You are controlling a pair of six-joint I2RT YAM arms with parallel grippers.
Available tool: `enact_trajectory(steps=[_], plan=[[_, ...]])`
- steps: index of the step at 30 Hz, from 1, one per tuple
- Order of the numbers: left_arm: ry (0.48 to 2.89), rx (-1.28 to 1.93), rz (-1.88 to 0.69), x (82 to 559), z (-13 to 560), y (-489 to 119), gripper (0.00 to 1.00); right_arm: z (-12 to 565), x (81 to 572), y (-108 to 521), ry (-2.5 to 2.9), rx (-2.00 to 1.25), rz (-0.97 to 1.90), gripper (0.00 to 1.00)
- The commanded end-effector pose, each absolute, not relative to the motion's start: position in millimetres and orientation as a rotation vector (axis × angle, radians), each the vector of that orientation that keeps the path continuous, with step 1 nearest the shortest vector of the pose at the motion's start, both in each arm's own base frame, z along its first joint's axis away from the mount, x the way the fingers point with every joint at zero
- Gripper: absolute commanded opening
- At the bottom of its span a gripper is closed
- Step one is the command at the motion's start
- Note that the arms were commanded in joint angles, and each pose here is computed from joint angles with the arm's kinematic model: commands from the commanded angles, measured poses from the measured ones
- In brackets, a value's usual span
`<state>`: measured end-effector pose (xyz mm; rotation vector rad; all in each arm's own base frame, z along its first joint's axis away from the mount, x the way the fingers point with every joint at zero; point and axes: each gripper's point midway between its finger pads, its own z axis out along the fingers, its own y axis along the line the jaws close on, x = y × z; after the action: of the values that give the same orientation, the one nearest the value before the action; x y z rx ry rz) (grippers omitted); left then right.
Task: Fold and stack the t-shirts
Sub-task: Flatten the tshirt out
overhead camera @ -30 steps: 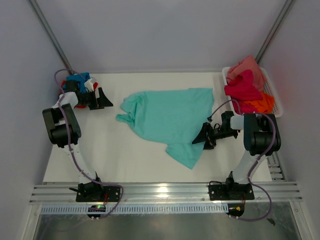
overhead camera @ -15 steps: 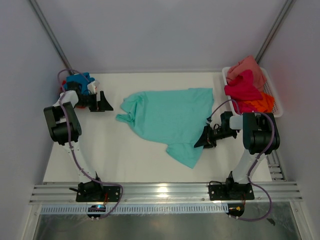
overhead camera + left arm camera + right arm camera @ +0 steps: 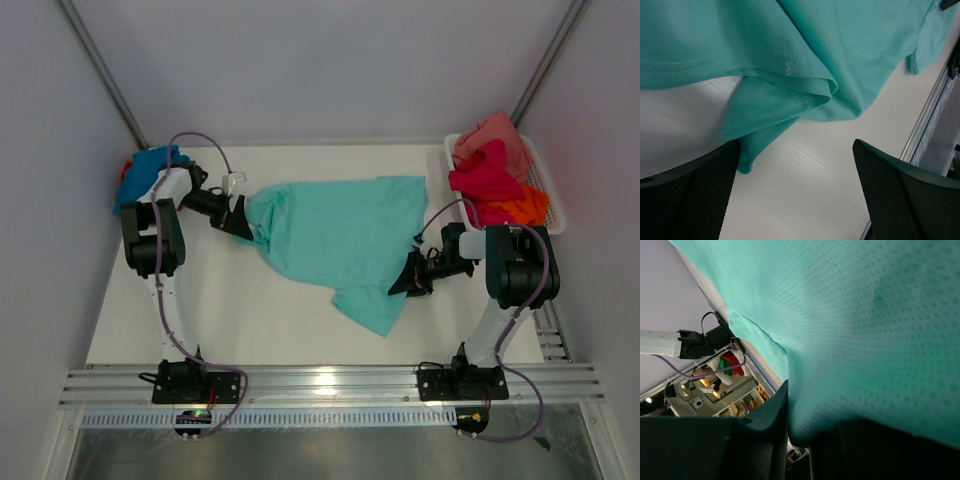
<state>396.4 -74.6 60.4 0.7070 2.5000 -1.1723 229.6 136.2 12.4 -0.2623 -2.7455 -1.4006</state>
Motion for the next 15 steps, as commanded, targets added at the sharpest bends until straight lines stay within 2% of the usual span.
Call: enact_trajectory(steps=[1, 12, 13, 15], plan=[[2.524, 0.818, -1.214, 382.1, 56.8, -88.3, 0.96, 10.3, 238.5, 131.9, -2.846, -0.181, -1.379, 0.21], [2.546, 0.87, -1.187, 377.9, 55.8, -89.4, 0.95, 11.8, 238.0, 132.5, -2.845, -0.173, -1.389, 0.21], [2.543, 0.876, -1.187, 377.2, 56.1, -89.3, 0.93, 11.7, 237.9, 132.6, -2.843, -0.174, -1.39, 0.22], [2.543, 0.878, -1.204, 374.5, 57.9, -90.1, 0.77, 11.0, 237.6, 132.6, -2.841, -0.176, -1.389, 0.22]])
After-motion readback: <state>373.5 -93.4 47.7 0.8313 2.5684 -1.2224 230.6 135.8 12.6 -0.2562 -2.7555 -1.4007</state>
